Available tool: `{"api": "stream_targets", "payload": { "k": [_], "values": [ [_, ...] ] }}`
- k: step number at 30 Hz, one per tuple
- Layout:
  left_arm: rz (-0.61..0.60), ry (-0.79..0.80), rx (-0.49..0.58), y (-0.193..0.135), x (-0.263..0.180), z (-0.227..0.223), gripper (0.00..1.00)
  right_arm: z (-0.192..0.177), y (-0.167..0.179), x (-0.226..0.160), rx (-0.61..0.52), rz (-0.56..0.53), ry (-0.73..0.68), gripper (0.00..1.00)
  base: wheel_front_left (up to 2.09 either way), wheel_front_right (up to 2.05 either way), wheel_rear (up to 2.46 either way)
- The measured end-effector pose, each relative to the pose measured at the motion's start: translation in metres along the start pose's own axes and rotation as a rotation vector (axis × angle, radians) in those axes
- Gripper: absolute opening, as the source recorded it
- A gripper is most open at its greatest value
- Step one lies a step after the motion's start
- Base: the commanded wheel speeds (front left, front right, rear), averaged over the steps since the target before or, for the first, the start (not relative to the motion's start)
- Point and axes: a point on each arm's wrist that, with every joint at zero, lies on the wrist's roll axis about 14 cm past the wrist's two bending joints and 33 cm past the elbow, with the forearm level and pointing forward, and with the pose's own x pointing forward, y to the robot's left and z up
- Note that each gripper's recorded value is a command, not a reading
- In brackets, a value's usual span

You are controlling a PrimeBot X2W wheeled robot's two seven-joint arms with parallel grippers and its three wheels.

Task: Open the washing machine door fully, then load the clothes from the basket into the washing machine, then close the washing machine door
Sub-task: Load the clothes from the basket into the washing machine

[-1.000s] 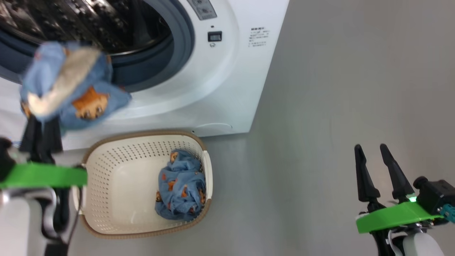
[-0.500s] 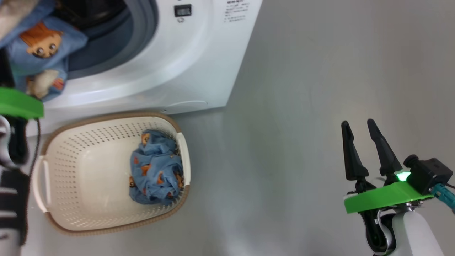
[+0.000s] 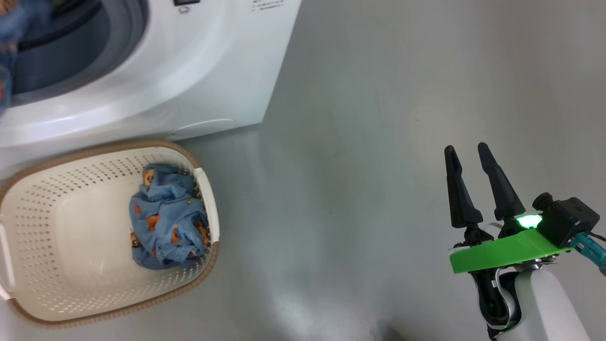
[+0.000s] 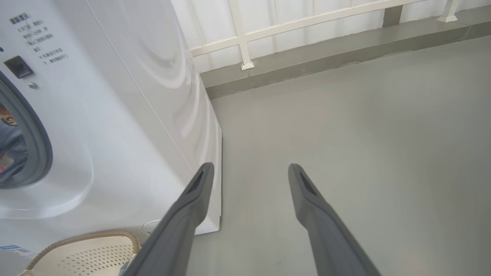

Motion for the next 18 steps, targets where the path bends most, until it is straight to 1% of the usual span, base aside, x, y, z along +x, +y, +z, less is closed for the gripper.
{"api": "stream_targets", "payload": {
  "k": [5, 7, 8, 9, 10, 11, 18],
  "values": [
    [0.000, -0.188, -0.026, 0.002, 0.019, 0.057, 0.00, -0.003, -0.004, 0.000, 0.010, -0.015, 0.008, 1.00, 0.00, 0.00, 0.00],
    [0.011, -0.206, -0.028, 0.006, 0.020, 0.061, 0.00, -0.005, -0.006, 0.000, 0.011, -0.020, 0.011, 1.00, 0.00, 0.00, 0.00],
    [0.016, -0.186, -0.026, 0.007, 0.019, 0.054, 0.17, -0.005, -0.006, 0.000, 0.014, -0.021, 0.011, 1.00, 0.00, 0.00, 0.00],
    [0.015, -0.157, -0.016, 0.007, 0.017, 0.044, 0.52, -0.004, -0.006, 0.000, 0.014, -0.020, 0.010, 1.00, 0.00, 0.00, 0.00],
    [0.017, -0.129, -0.008, 0.007, 0.015, 0.034, 0.92, -0.004, -0.006, 0.000, 0.015, -0.020, 0.009, 1.00, 0.00, 0.00, 0.00],
    [0.024, -0.105, -0.011, 0.009, 0.012, 0.026, 1.00, -0.004, -0.005, 0.000, 0.015, -0.019, 0.008, 1.00, 0.00, 0.00, 0.00],
    [0.037, -0.003, -0.007, 0.012, -0.001, -0.007, 1.00, -0.002, -0.001, 0.001, 0.021, -0.008, 0.003, 1.00, 0.00, 0.00, 0.00]
  ]
}}
